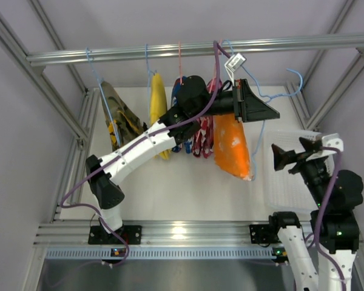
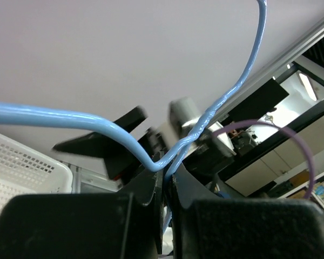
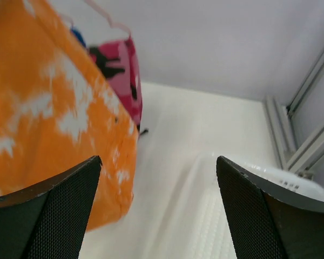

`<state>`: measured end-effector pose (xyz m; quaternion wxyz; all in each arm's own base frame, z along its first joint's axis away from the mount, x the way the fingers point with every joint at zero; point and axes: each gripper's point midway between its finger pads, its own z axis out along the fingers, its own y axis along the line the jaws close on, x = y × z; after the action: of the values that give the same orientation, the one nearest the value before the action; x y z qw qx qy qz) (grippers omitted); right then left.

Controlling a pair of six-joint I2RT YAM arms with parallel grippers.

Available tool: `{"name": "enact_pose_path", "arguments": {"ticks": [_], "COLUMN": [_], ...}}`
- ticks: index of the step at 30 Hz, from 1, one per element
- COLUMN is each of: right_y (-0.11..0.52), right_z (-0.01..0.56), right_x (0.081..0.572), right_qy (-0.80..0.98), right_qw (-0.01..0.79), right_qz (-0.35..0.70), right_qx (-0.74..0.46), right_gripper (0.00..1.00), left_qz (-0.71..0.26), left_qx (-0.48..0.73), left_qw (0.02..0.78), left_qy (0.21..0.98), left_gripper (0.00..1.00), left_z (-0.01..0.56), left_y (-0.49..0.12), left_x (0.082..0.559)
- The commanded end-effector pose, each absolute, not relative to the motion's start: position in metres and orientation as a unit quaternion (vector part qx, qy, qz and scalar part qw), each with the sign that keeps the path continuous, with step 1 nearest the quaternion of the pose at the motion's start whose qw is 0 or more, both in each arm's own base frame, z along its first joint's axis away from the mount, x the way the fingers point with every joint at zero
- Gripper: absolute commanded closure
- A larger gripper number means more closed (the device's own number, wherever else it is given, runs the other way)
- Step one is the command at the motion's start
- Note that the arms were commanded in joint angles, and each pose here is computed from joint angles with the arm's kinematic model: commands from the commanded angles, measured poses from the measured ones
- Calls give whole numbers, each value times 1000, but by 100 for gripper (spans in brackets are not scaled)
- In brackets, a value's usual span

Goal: Remove the trousers from the hanger

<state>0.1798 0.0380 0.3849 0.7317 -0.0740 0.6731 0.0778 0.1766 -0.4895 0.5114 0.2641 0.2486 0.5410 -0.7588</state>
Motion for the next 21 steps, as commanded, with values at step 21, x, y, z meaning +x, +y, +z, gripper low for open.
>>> {"name": "enact_pose_path", "arguments": {"ticks": [21], "right_y": [120], "right_z": [285], "right_x": [124], "right_qy": [631], "right_qw": [645], "right_qz": [190], "right_qx": [-387], "right_gripper": [9], "left_qz": [-808], "left_qx": [196], "left_qw": [333], "left_qy": [444], "left_gripper": [100], "left_z": [616], "left_y": [-441], "left_x": [194]}}
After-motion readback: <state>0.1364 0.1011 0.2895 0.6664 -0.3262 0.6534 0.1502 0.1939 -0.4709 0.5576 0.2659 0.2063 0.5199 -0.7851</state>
